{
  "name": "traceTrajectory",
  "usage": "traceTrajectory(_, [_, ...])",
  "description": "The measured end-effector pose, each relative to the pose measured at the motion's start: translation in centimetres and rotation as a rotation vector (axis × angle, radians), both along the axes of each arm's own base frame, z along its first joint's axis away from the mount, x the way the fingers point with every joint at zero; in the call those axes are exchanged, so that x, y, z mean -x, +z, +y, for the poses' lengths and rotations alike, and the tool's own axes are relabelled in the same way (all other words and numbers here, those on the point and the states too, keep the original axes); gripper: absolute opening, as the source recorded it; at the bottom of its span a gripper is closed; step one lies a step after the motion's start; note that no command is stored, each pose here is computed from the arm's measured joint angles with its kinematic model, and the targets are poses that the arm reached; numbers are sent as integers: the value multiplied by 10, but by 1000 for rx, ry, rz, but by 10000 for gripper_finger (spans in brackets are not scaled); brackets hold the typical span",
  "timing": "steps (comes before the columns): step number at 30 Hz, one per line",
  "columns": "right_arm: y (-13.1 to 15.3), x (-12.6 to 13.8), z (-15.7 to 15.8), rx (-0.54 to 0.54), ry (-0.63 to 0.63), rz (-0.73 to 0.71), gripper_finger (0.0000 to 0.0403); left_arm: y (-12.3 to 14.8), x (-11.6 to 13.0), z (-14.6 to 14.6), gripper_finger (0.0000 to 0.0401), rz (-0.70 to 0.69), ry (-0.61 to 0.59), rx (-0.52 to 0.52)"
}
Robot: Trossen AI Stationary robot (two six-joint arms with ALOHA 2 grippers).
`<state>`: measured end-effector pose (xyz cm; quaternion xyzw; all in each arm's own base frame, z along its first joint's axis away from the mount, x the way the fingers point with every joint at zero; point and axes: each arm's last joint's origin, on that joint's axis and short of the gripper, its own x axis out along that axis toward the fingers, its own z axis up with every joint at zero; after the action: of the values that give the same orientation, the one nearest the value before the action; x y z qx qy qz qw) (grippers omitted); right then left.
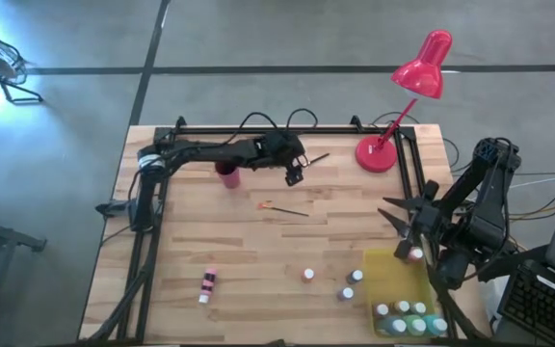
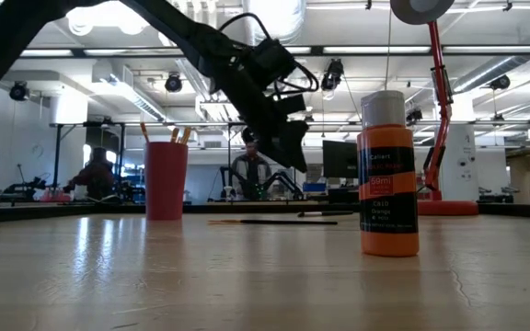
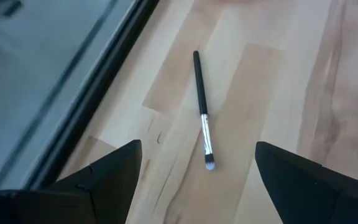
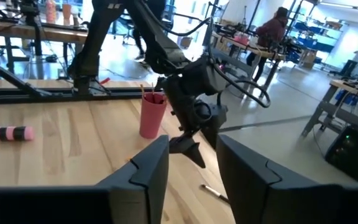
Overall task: Pick & Place Paint Supplies
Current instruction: Put the black paint brush into the pink cup
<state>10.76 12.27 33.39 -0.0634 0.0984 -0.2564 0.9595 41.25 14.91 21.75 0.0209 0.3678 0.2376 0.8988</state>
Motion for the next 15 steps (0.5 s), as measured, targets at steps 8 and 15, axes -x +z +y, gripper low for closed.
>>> traceTrajectory(8, [0, -3, -3, 2, -28, 1, 147, -6, 5, 16, 317, -48, 34, 122])
traceTrajectory(15, [0, -4, -4, 2, -37, 0, 159, -35, -1, 18, 294, -1, 25, 203])
